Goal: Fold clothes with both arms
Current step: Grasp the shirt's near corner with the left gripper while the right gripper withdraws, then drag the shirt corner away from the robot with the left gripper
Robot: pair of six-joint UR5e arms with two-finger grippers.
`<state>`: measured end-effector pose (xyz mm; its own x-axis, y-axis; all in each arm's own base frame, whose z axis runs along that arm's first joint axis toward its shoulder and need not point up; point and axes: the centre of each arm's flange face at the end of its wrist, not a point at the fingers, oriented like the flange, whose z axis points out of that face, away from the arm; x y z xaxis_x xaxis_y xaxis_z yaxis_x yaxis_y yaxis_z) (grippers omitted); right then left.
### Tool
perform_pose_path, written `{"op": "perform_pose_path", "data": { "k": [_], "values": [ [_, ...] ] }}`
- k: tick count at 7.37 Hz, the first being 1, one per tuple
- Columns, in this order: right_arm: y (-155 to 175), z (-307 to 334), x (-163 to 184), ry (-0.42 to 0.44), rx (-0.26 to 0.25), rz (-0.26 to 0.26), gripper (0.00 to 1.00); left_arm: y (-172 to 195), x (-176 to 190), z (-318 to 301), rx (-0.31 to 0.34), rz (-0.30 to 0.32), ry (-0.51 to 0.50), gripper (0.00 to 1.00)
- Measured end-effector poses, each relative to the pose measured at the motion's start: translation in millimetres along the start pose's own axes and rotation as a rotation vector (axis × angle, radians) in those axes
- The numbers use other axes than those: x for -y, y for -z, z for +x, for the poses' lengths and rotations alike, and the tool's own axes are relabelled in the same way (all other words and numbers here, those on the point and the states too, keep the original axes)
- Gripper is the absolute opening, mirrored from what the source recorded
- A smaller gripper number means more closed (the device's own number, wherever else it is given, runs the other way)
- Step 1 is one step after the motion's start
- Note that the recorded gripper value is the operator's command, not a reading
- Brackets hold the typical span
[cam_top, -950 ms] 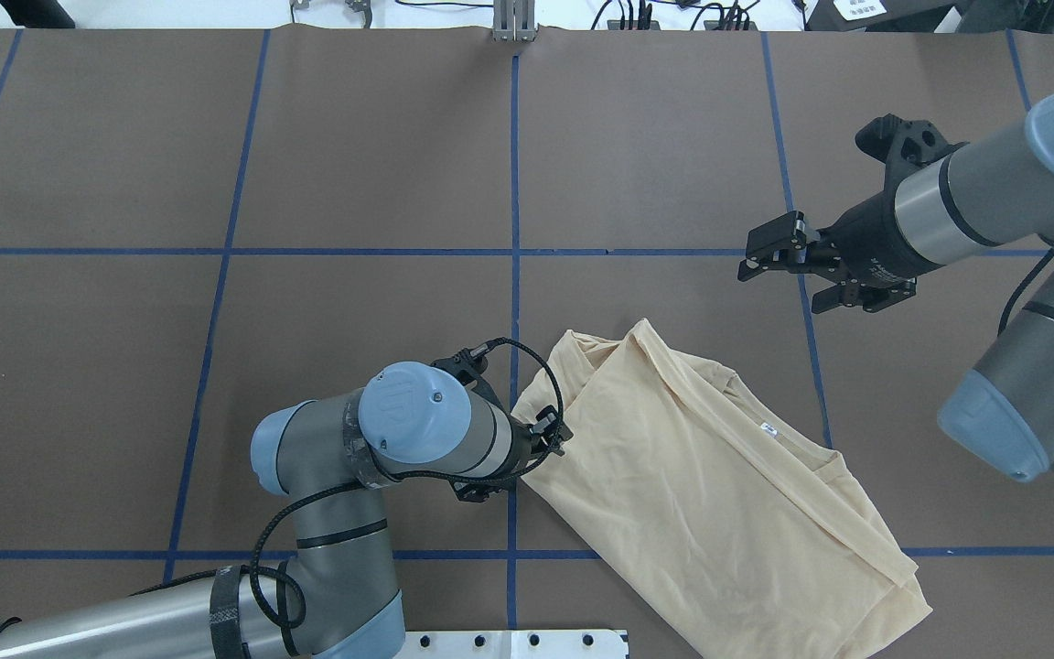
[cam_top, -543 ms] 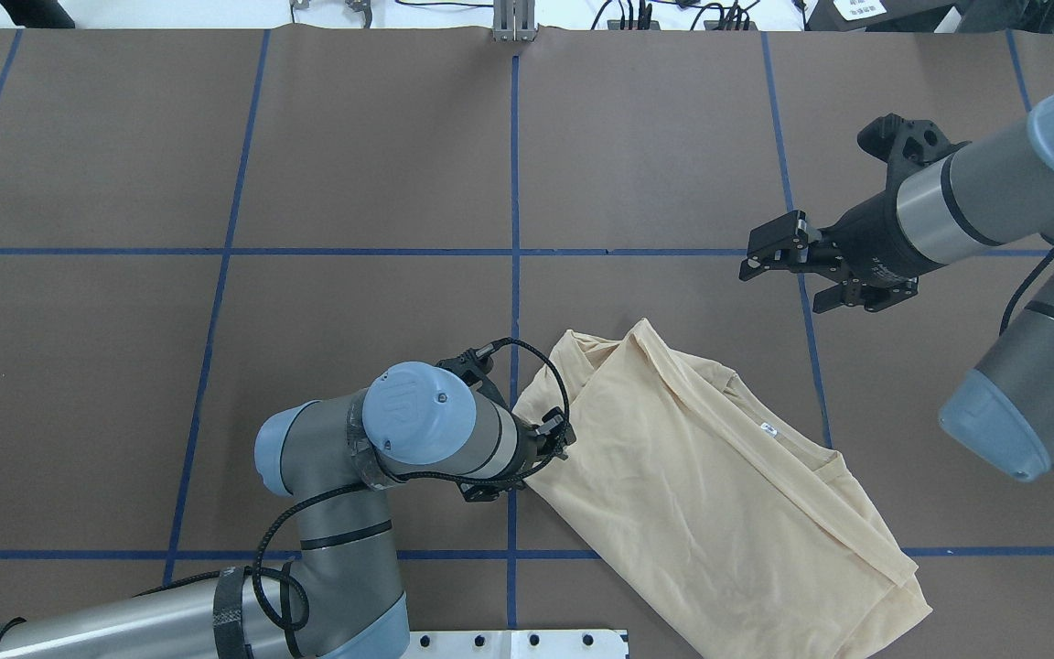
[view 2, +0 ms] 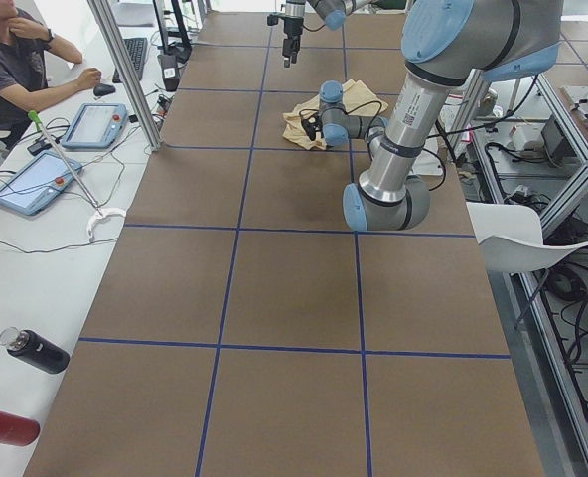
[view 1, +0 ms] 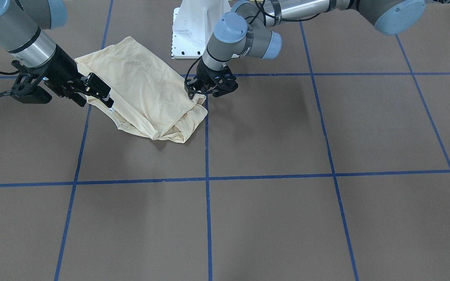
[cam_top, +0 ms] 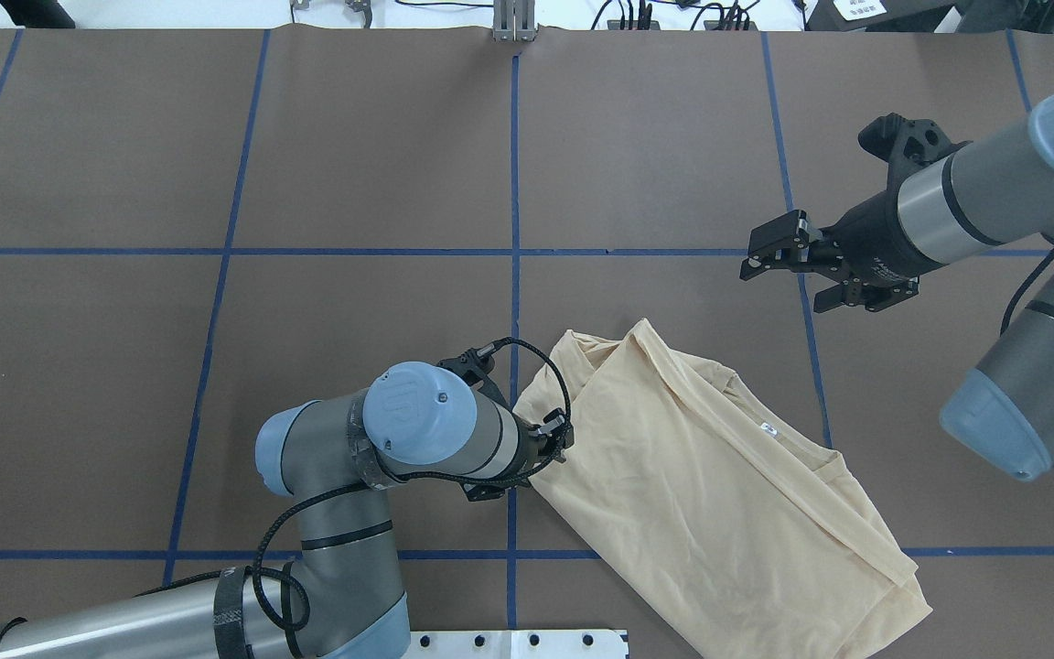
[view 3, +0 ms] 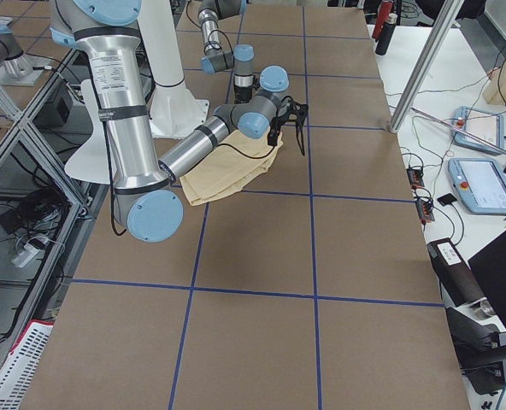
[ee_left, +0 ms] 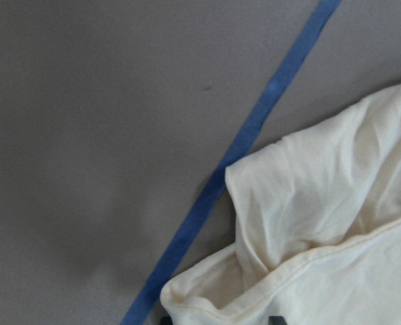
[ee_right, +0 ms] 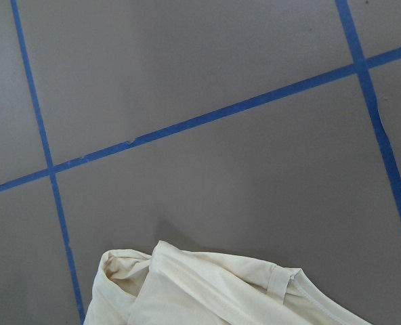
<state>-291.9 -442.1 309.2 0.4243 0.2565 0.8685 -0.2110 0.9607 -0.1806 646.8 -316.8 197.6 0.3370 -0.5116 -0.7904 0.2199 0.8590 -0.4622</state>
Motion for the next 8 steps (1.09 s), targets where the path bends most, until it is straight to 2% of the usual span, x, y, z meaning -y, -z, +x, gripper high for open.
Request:
{"op": "perform_pose_path", "data": {
  "k": [1,5,8],
  "values": [
    [0,0,0,0.0,-0.001,0.0,1.0,0,0,0,0.0,-0.001,0.0,0.0],
    [0,3,2,-0.005,-0.004,0.003,1.0,5,7,3,0.002,0.013,0.019,0.0],
    [2,3,4,-0.005,-0.001,0.007,1.0,22,31,28,0.003,0.063,0.042,0.0]
  ]
}}
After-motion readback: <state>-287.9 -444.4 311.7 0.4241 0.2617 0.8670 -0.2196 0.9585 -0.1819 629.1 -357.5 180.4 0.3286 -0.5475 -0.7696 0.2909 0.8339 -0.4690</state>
